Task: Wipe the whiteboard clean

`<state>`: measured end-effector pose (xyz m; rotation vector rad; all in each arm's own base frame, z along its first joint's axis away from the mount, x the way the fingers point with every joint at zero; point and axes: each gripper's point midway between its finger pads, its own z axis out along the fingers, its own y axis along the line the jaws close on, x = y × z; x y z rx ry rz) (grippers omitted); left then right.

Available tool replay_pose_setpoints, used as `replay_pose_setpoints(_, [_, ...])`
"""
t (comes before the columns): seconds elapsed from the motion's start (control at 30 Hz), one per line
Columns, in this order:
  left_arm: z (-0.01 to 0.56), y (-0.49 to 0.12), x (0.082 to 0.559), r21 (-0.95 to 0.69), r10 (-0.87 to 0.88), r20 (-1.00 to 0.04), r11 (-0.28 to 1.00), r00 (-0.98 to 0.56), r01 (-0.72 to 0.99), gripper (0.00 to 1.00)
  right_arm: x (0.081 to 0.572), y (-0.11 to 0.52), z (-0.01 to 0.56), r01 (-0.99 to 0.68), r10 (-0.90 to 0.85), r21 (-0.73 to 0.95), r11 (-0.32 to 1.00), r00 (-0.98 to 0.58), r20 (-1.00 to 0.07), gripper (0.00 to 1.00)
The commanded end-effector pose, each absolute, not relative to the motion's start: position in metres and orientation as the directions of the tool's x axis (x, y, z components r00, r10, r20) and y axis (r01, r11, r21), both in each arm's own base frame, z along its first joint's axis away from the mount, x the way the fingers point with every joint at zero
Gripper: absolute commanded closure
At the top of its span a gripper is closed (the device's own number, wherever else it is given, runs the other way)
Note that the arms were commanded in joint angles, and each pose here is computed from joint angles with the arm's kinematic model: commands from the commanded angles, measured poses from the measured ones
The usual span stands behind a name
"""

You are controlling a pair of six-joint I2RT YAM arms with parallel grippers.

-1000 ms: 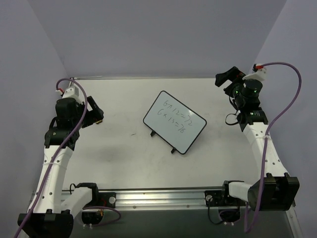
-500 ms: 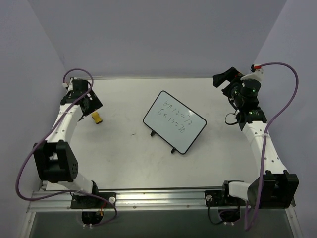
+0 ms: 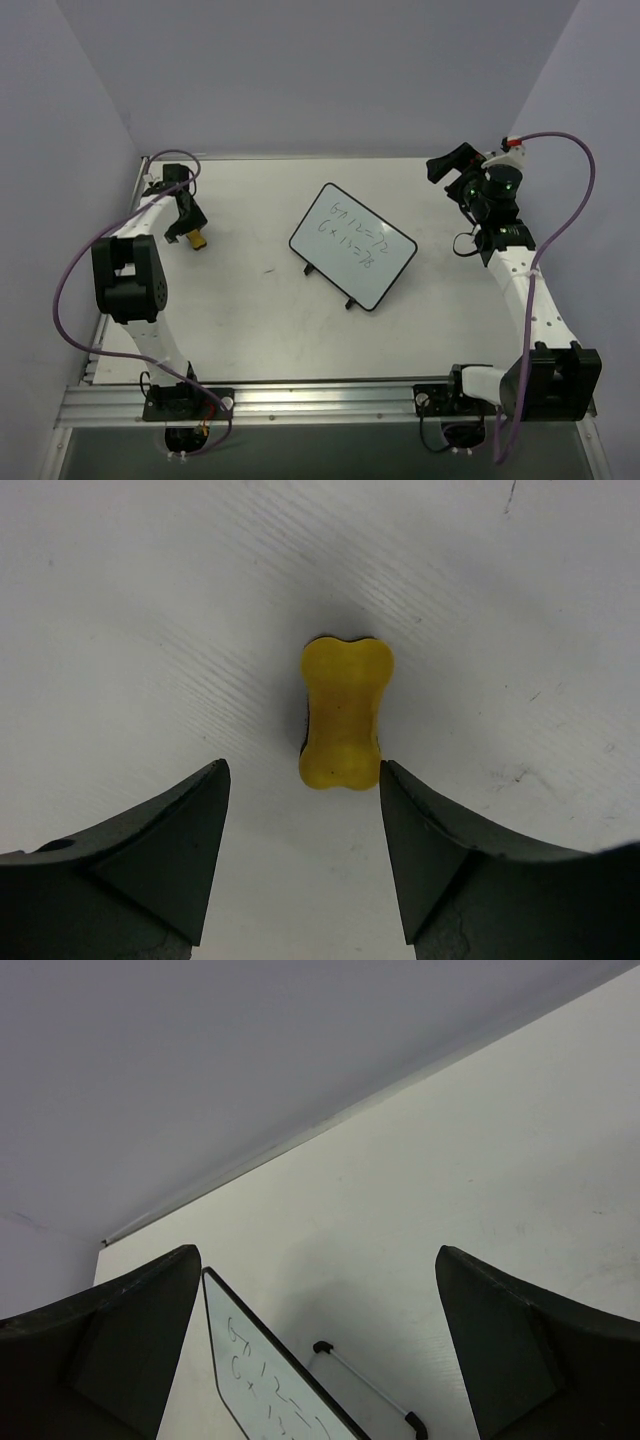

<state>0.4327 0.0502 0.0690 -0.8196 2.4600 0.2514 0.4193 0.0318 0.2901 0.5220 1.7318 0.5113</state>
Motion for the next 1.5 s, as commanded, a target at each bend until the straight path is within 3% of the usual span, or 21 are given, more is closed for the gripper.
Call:
replay_pose_setpoints(0.0, [0.091,0.048,0.468,-0.07,-0.469,-0.622,0.831,-0.627,-0.553,0.31,0.418,0.032,0.307,0.029,0.607,0.611,0.791,-0.156,-0.779,0.0])
replay_pose_setpoints(0.37, [0.053,0.05,0.466,-0.028,-0.485,-0.567,0.819,-0.666,-0.573,0.37,0.417,0.03,0.304,0.037,0.6,0.603,0.797,-0.157,-0.784,0.0])
replay_pose_setpoints(1.47, [0.044,0.048,0.472,-0.049,-0.507,-0.567,0.808,-0.649,-0.587,0.42,0.419,0.028,0.295,0.061,0.594,0.593,0.803,-0.176,-0.785,0.0])
